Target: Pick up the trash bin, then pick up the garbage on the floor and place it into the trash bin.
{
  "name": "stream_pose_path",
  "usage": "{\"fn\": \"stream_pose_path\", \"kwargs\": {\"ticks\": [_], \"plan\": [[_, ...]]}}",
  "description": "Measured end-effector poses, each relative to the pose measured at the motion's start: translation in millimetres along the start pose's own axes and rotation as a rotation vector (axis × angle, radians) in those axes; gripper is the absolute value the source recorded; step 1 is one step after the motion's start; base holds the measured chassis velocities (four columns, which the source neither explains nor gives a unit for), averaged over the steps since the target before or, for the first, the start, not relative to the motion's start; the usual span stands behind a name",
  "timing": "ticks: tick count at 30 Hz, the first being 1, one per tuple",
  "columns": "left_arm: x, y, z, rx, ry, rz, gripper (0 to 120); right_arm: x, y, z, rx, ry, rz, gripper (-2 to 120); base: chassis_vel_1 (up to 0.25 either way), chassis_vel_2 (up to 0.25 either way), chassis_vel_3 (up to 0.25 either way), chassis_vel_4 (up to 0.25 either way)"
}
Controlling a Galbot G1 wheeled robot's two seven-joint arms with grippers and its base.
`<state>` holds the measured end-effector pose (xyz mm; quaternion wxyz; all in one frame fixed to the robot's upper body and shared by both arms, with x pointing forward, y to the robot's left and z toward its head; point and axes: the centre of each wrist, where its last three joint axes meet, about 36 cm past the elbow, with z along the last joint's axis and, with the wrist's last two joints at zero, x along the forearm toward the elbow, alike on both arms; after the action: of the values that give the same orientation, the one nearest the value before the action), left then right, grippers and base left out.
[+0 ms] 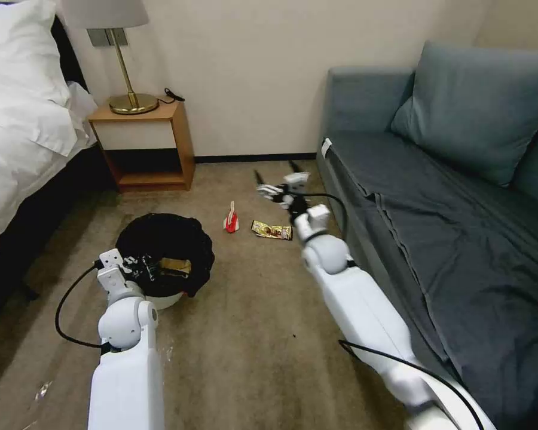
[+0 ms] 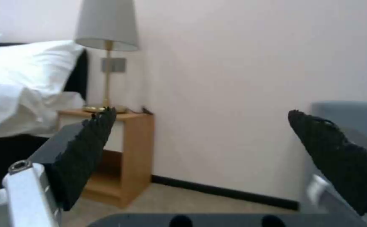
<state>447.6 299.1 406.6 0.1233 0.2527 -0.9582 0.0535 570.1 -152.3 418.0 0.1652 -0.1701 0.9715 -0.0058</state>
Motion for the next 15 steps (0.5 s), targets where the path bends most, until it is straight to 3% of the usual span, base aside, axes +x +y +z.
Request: {"fn": "stream_pose_path", "kwargs": {"ticks": [4, 6, 15], "plan": [[0.6, 7.0, 1.6, 0.0, -0.003, 0.01, 4, 38.0, -11.6, 12.4, 0.009, 0.022, 0.039, 100, 0.0, 0.0, 0.0, 0.0], [3.3, 14.1, 4.9, -0.005, -0.006, 0.016, 4, 80.4, -16.9, 33.8, 0.019, 0.052, 0.063, 100, 0.0, 0.0, 0.0, 0.0], [8.8, 15.3, 12.1, -0.005, -0.004, 0.03, 4, 128.6, -16.7, 65.3, 0.027, 0.068, 0.086, 100, 0.0, 0.0, 0.0, 0.0]]}}
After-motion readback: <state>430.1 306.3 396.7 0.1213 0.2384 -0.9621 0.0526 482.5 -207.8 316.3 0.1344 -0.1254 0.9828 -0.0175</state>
